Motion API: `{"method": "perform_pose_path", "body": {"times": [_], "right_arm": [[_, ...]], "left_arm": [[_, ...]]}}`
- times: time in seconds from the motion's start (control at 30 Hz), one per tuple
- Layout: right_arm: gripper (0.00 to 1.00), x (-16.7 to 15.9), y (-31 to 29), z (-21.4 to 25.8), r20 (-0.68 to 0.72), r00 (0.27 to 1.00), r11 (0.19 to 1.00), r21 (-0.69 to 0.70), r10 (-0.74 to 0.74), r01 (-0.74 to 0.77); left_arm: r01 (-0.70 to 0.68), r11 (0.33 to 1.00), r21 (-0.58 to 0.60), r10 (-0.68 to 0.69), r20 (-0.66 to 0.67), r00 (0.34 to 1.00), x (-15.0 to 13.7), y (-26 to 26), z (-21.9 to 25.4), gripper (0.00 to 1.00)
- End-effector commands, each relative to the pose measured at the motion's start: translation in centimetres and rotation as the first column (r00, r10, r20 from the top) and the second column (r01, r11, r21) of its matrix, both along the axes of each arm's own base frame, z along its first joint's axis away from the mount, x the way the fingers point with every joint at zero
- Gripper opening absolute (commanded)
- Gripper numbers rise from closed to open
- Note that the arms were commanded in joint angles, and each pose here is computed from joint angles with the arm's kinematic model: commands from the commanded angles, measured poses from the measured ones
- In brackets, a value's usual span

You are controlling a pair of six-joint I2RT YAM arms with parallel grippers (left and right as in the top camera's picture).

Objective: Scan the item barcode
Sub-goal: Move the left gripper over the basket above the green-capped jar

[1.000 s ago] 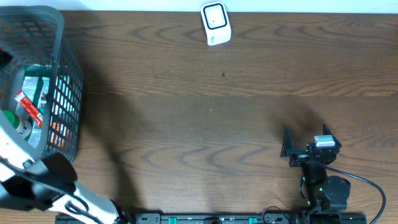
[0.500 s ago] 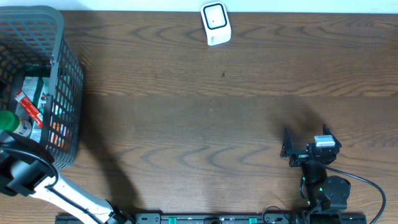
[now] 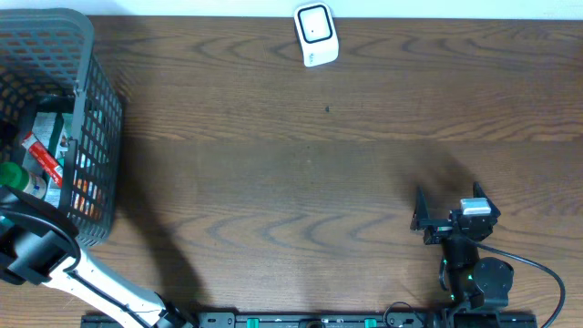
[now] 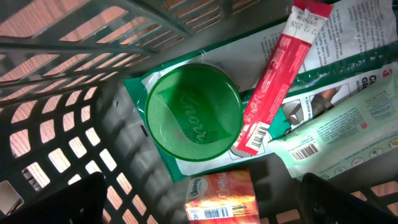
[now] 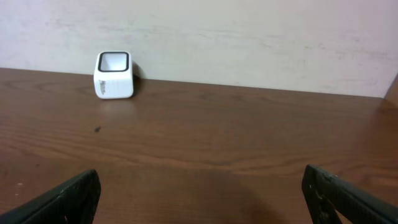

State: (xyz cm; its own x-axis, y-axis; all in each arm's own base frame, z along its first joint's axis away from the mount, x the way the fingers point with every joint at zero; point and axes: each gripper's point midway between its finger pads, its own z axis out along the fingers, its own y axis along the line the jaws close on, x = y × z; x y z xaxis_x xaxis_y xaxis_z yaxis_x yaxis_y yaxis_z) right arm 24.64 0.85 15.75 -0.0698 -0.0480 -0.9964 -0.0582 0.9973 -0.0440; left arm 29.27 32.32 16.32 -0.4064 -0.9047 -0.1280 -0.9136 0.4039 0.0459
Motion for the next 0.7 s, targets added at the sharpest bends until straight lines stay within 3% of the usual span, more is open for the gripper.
{"method": "perform_pose_path", "body": {"times": [0.0, 0.3, 0.67], "right_arm": [[0.99, 0.0, -0.3, 0.0, 0.002, 1.0, 1.0, -0.012, -0.011, 0.011], [0.99, 0.0, -0.3, 0.0, 0.002, 1.0, 1.0, -0.012, -0.011, 0.011], [0.99, 0.0, -0.3, 0.0, 0.001, 1.0, 1.0, -0.012, -0.011, 0.011]], "left_arm": [[0.025, 1.0, 0.004, -0.025, -0.013, 1.0, -0.2, 0.1, -0.2, 0.99], [0.068, 0.997, 0.02, -0.069, 0.003, 0.998, 1.1, -1.1, 0.6, 0.99], [0.225, 0.962, 0.155, -0.242, 0.105, 0.965, 4.5, -5.1, 6.4, 0.98]]}}
